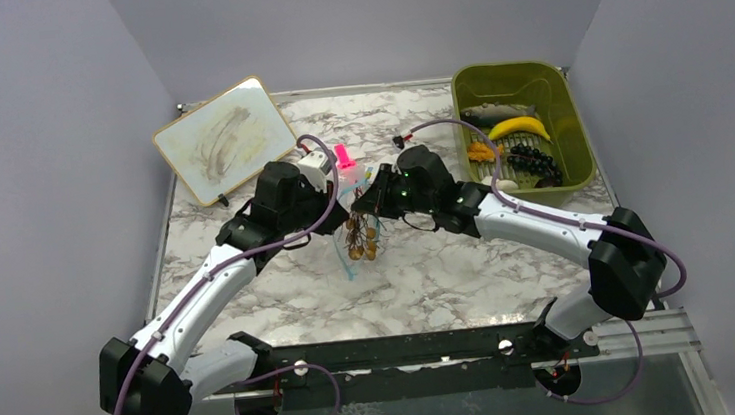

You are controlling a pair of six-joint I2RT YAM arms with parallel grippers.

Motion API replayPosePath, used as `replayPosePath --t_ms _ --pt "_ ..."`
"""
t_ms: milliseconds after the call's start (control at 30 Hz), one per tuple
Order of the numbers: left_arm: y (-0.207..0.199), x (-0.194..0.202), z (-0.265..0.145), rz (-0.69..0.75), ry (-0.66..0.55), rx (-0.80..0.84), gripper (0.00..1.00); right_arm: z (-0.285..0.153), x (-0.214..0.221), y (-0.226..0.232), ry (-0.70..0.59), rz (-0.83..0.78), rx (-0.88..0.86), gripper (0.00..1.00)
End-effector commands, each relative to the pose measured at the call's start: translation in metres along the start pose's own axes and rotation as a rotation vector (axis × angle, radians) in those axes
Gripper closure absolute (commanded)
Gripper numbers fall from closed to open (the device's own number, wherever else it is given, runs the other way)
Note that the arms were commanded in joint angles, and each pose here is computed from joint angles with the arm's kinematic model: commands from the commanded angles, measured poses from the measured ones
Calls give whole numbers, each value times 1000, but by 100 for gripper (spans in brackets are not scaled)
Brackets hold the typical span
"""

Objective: Place the food in the zip-top bag and seal the zipper
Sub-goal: Place the fake fruit in the zipper food storage bag.

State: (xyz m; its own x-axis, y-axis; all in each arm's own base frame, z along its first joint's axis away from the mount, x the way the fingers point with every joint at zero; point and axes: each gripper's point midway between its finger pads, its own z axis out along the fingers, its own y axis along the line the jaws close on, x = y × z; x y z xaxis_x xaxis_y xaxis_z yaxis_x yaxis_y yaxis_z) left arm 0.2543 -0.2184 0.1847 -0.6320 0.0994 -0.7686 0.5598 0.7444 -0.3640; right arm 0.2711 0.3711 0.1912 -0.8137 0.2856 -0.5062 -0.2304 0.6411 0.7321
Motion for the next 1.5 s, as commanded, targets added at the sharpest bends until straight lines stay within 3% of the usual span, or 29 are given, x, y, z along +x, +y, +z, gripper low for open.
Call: replayPosePath --t_ms 0,367,667,867,1000,1100,1267,1467 --pt "-23 -11 -10 38 -46 105 100 0 -27 7 -127 2 9 99" --pt "-36 -11 -14 41 -58 178 100 -1 -20 17 -123 0 -89 99" --pt "-67 -31 -21 -61 -142 326 100 8 -13 8 -125 17 -64 99" --pt "-70 -32 -20 -107 -162 348 100 -4 -29 17 -214 39 -100 99" --pt "-71 -35 -21 -141 -180 351 100 -5 -20 22 -178 23 -148 98" --pt "-66 -38 -22 -141 -205 319 100 -9 -18 24 -136 -67 -121 83" --pt "-53 -35 -22 -134 -217 245 100 -39 -27 25 -175 -211 -107 59" --pt "-41 -28 -17 -118 -190 182 100 -67 -14 34 -50 -372 -122 50"
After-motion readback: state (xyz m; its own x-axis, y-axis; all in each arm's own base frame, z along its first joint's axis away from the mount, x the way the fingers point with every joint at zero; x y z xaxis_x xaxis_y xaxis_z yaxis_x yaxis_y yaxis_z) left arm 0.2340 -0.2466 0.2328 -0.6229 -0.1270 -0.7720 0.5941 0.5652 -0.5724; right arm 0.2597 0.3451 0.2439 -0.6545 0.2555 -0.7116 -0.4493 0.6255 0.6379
